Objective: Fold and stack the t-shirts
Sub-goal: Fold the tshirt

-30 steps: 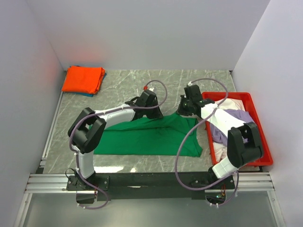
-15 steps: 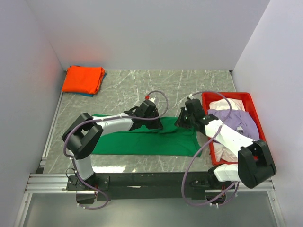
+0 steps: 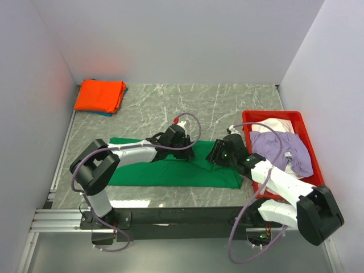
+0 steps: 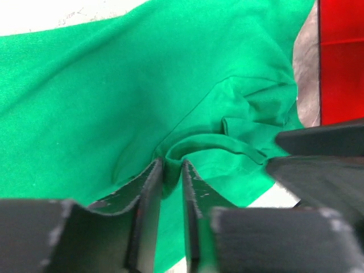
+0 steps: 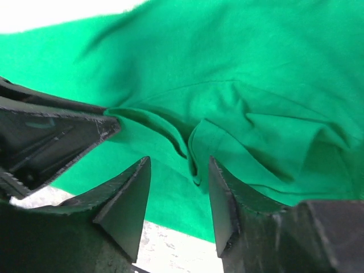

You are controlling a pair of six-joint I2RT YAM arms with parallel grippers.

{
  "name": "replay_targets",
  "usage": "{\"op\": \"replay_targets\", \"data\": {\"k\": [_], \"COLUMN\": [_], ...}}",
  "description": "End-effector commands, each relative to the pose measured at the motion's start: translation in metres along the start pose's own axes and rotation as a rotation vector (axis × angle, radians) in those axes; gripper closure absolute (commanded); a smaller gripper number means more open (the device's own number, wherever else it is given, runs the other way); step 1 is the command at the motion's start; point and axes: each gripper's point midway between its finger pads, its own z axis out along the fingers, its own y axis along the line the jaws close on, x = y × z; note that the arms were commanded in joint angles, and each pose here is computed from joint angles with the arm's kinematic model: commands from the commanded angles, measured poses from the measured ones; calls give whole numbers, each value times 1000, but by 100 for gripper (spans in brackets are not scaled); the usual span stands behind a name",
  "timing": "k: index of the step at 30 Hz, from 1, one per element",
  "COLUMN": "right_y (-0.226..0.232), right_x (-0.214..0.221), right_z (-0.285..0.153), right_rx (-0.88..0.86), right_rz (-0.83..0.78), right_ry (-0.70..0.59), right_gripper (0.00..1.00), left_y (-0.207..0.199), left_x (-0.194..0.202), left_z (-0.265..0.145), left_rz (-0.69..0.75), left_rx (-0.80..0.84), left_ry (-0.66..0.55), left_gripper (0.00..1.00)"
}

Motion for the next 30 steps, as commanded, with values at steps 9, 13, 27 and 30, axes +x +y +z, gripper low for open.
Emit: {"op": "replay_targets", "data": {"k": [9, 13, 27, 30], "right_y": [-16, -17, -17, -22], "right_x": [-41, -44, -23, -18], "right_z": [-30, -17, 14, 12], "right_rx": [138, 185, 167, 170], "right_rz": [9, -18, -28, -22], "right_ry": [-187, -160, -58, -56], "right_gripper": [48, 49, 51, 52], "left_y": [-16, -17, -16, -10], "left_x": [-6, -4, 2, 7], "left_z": [-18, -15, -13, -13], "left_rz": [95, 100, 121, 118], "left_rx": [90, 103, 96, 80], "left_ry": [-49, -41, -24, -17], "left_gripper": [62, 62, 80, 87]}}
